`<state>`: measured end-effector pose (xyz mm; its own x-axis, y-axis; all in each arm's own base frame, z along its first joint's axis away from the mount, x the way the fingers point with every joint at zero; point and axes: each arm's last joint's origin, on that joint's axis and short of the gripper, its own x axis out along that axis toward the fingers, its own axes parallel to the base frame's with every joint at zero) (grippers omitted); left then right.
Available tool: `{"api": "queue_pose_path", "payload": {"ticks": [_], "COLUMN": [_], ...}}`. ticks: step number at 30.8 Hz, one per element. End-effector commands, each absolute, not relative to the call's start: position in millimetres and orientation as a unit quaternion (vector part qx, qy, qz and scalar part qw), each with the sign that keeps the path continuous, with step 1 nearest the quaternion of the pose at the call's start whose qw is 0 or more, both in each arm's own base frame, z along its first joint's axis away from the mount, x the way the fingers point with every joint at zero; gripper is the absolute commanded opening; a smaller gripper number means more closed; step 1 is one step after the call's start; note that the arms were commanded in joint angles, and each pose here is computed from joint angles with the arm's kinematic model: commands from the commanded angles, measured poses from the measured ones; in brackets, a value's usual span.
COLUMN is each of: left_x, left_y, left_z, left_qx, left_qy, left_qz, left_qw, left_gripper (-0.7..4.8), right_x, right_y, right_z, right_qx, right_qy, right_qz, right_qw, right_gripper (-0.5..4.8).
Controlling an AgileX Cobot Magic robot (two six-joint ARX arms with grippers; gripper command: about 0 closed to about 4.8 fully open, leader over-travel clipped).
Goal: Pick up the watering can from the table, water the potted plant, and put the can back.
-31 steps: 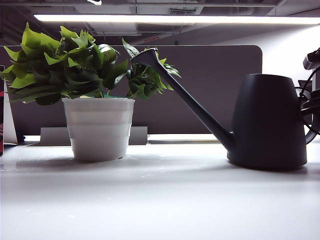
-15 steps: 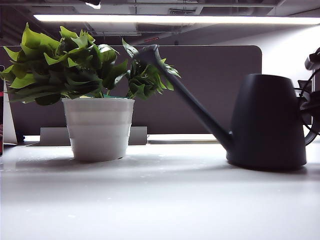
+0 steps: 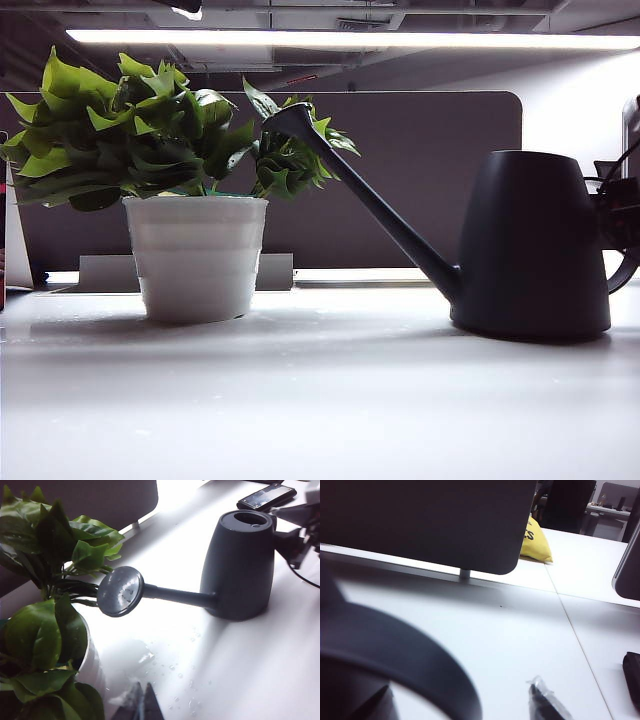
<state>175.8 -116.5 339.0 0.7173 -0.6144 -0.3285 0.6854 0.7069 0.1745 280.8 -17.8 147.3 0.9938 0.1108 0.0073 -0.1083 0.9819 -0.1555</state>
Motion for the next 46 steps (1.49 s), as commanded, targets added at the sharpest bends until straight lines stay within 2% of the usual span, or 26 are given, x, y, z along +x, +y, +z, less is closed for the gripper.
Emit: {"api": "queue_pose_path", "payload": {"ticks": [1,4,5,8,15,22,28,33,39,46], "left_x": [175.5,174.2,173.8,171.1,159.2,133.0,104.7,82.5,72.1,81.2], "left_y": [-116.1,-115.2,-115.0,-113.3,-105.5,-86.2,-66.9,-52.8,-46.2,-52.3], "left_z": [340.7,342.0,342.5,345.0,353.9,367.8,361.5,325.5,267.1,198.1], "left_qx": [0.14,0.133,0.126,0.111,0.083,0.044,0.008,-0.049,-0.066,-0.096], "left_qy": [0.119,0.118,0.118,0.117,0.105,0.084,0.111,0.107,0.055,0.065], "left_qz": [-0.355,-0.353,-0.353,-0.35,-0.344,-0.304,-0.28,-0.276,-0.281,-0.283], "left_qw": [0.917,0.918,0.92,0.923,0.929,0.948,0.953,0.954,0.956,0.952], "left_gripper": [-0.06,-0.06,-0.06,-0.06,-0.06,-0.06,-0.06,-0.06,-0.06,-0.06], "right_x": [262.8,245.6,241.3,232.4,205.4,157.3,114.6,92.7,83.9,91.5], "right_y": [-16.6,-15.1,-14.8,-14.5,-11.6,-7.2,-3.1,-1.4,-0.8,-1.6], "right_z": [157.7,168.9,173.8,185.3,208.2,240.6,245.3,241.2,217.8,178.6], "right_qx": [-0.077,-0.077,-0.077,-0.075,-0.06,-0.011,-0.005,-0.006,0.021,0.058], "right_qy": [-0.028,-0.036,-0.034,-0.018,0.017,-0.011,0.029,0.017,-0.006,0.03], "right_qz": [0.053,0.052,0.052,0.047,0.056,0.061,0.062,0.062,0.062,0.056], "right_qw": [0.995,0.995,0.995,0.996,0.996,0.998,0.998,0.998,0.998,0.996], "right_gripper": [3.15,0.98,0.4,-0.03,-0.03,-0.03,-0.03,-0.03,-0.03,-0.03]}}
